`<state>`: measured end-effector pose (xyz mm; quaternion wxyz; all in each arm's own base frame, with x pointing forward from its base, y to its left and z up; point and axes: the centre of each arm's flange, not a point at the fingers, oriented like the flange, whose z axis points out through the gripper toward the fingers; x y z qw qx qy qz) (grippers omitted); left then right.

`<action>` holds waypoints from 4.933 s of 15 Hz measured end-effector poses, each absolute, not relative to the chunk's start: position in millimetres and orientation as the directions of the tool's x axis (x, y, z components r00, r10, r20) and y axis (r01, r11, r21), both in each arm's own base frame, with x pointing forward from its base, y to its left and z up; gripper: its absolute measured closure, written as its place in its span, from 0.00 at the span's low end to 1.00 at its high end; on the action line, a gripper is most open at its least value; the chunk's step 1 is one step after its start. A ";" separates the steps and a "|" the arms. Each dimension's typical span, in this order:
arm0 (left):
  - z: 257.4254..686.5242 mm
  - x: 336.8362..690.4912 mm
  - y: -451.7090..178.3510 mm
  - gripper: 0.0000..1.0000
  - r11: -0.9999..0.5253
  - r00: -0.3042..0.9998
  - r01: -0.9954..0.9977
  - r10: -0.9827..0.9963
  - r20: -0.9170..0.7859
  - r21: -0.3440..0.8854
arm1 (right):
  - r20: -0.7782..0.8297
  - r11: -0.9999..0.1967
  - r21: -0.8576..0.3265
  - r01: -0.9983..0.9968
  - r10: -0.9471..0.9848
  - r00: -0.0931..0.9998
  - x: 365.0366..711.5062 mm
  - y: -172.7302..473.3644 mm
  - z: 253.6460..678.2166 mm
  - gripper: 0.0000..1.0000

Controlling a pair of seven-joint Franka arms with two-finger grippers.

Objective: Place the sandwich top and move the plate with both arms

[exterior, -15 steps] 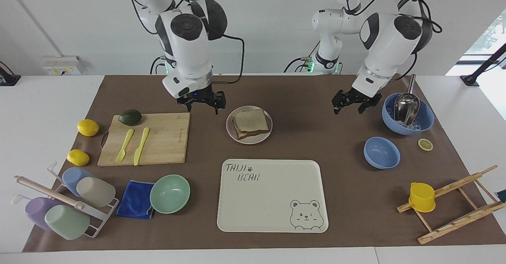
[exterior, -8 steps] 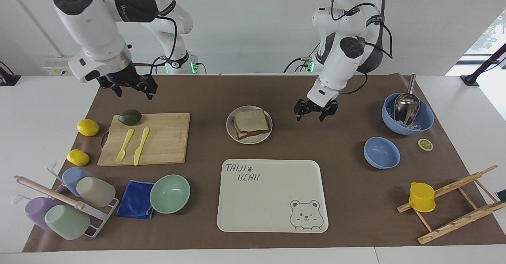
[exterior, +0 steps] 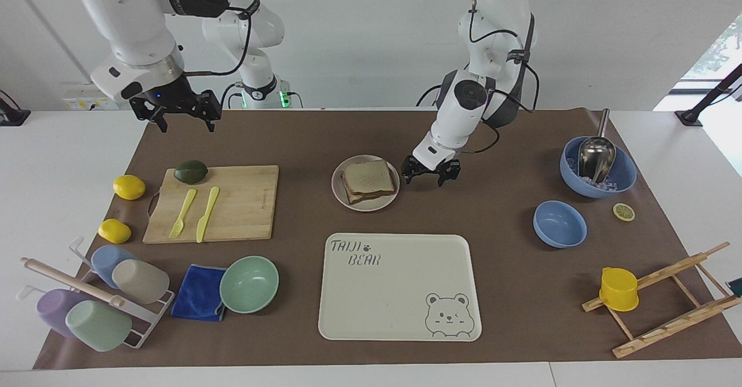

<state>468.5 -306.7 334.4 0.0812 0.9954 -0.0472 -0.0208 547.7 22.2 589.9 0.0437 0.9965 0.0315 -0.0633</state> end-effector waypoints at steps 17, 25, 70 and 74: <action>308.7 432.3 -338.5 0.37 -0.981 0.995 -0.030 -0.048 -0.092 0.192 | -0.126 -0.998 0.054 0.021 0.014 0.992 543.1 -12.4 586.1 0.00; 303.7 424.8 -344.1 0.72 -0.973 0.996 0.025 0.004 -0.094 0.227 | -0.144 -0.998 0.048 0.044 0.036 0.989 540.3 -22.9 586.3 0.00; 315.0 653.4 -293.9 0.96 -0.887 0.949 0.316 0.299 -0.103 0.336 | -0.103 -0.999 0.026 -0.043 -0.045 0.994 540.2 -49.1 594.9 0.00; 316.1 657.5 -284.8 0.68 -0.887 0.946 0.323 0.310 -0.095 0.330 | -0.103 -0.999 0.026 -0.043 -0.045 0.994 540.2 -49.1 594.9 0.00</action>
